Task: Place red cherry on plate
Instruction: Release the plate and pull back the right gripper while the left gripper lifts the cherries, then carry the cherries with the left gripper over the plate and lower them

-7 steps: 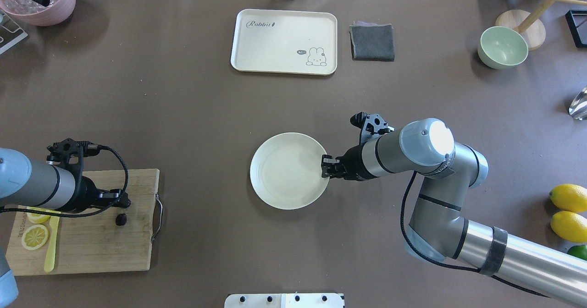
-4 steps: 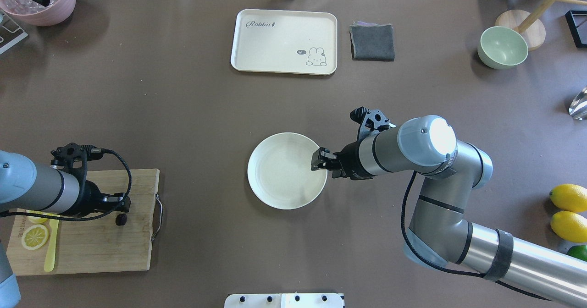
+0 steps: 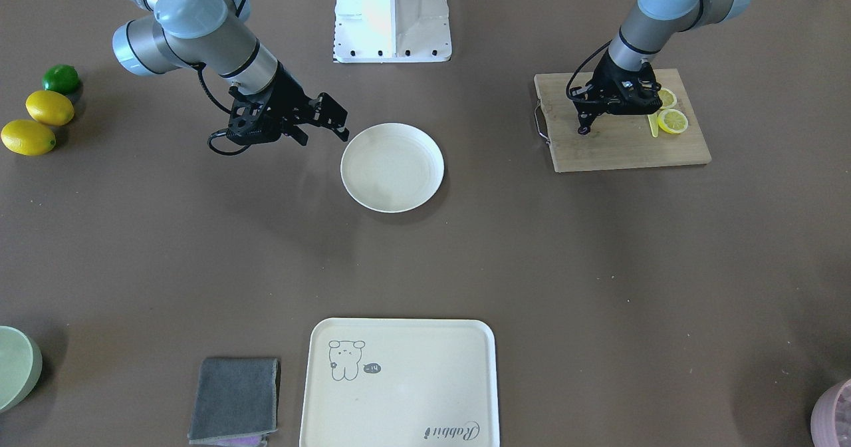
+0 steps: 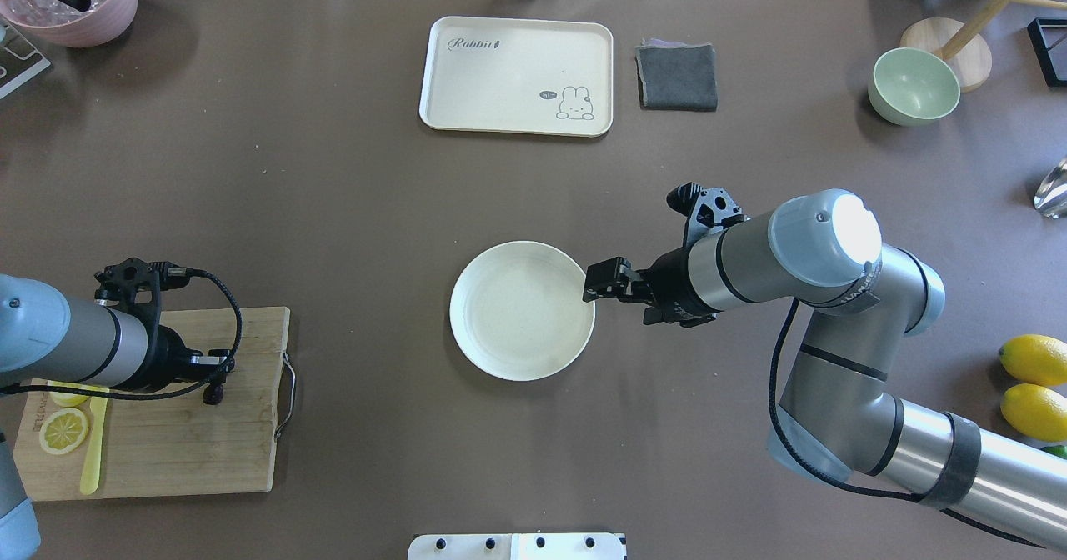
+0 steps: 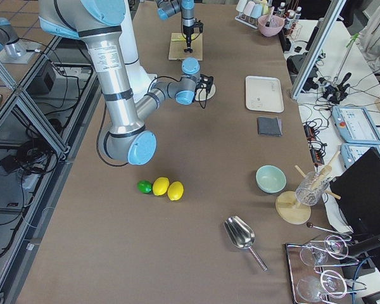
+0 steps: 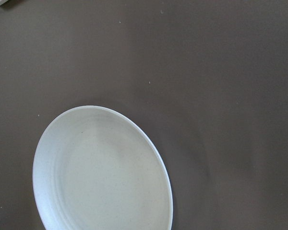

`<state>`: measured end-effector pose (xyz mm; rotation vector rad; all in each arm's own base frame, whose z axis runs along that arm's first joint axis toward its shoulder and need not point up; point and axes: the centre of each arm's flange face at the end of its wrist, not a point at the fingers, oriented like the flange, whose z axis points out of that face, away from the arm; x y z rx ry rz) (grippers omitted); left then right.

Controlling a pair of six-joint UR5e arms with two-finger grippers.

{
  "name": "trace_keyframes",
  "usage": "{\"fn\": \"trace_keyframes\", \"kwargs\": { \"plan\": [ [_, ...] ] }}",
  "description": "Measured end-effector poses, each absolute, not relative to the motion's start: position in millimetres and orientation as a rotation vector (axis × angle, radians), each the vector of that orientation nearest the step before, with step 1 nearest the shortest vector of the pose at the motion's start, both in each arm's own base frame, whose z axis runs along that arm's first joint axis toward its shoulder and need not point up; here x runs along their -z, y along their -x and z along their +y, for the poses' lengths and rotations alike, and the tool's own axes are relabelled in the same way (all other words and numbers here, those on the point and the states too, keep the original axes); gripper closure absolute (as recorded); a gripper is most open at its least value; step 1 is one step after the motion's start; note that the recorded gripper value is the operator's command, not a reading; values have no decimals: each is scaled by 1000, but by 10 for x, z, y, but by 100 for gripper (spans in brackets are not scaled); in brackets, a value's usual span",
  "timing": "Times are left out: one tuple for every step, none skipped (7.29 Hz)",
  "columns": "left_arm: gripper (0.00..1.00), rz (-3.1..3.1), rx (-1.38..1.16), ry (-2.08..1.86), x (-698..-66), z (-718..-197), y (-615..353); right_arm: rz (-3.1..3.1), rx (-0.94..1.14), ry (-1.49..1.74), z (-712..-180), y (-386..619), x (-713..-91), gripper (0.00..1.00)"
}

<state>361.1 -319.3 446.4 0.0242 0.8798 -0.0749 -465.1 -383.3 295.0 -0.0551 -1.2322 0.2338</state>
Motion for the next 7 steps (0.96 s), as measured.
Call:
{"fn": "trace_keyframes", "kwargs": {
  "plan": [
    [100, 896, 75, -34, -4368, -3206, -3590, -1237, -237, 58, -3888, 4571, -2942, 0],
    [100, 924, 72, -48, -4209, -3226, -3594, -1243, -243, 67, -3978, 4387, -2957, 0],
    [100, 961, 69, -65, -3995, -3266, -3651, -1243, -240, 81, -4059, 4110, -3041, 0],
    [100, 1000, 80, -73, -3767, -3322, -3750, -1237, -227, 84, -4118, 3812, -3177, 0],
    [100, 1034, 105, -69, -3474, -3413, -3919, -1224, -211, 81, -4169, 3530, -3350, 0],
    [100, 1059, 141, -54, -3076, -3545, -4174, -1209, -191, 74, -4223, 3275, -3531, 0],
    [100, 1075, 184, -31, -2612, -3670, -4463, -1197, -171, 65, -4265, 3062, -3690, 0]
  ]
}}
